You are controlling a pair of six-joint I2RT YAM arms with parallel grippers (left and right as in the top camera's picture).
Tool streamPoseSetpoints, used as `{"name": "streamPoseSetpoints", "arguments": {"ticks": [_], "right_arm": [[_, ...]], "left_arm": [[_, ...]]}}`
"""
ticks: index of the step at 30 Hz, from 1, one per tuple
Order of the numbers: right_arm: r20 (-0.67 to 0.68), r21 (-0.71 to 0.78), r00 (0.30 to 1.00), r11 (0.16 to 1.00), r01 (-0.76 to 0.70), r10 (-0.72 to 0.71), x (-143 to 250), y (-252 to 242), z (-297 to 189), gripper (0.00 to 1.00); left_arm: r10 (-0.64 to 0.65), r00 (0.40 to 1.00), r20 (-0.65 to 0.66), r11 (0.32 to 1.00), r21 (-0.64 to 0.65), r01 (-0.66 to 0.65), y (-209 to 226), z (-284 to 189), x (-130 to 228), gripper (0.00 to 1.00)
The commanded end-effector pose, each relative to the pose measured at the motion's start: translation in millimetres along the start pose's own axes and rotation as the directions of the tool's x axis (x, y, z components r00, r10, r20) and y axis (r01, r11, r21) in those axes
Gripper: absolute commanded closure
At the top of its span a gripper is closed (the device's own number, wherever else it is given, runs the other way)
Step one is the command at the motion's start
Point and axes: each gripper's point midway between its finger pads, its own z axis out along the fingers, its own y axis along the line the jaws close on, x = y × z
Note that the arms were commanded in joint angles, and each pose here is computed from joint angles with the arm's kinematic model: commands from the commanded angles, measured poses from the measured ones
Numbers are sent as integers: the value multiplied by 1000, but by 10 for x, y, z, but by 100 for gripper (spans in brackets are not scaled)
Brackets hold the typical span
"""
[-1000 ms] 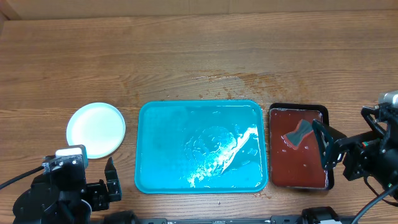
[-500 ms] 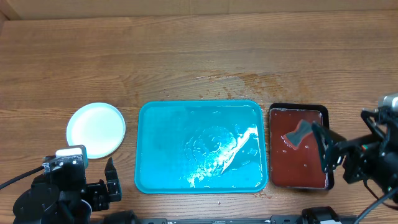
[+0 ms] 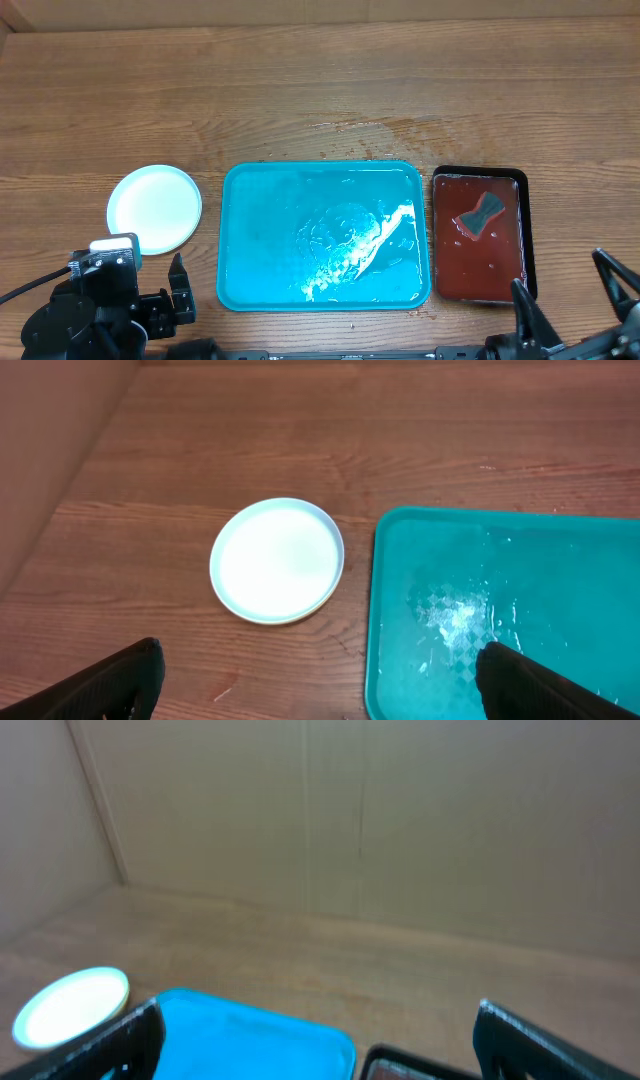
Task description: Clean dirty plates on tray and stack at the side
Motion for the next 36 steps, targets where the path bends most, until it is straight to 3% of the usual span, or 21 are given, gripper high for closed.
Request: {"name": "streamPoseSetpoints", "arguments": {"ticks": [1, 12, 36], "right_arm": [[33, -23, 999, 1000, 9, -9, 216, 10, 95, 0], [195, -87, 980, 994, 63, -45, 641, 10, 567, 0], [402, -101, 912, 985, 138, -87, 1050, -90, 1217, 0]], "left_arm": [[16, 1000, 14, 1000, -3, -16, 5, -33, -25, 0], [16, 1000, 14, 1000, -3, -16, 5, -33, -24, 0], [16, 1000, 14, 1000, -3, -16, 5, -33, -24, 0]]}}
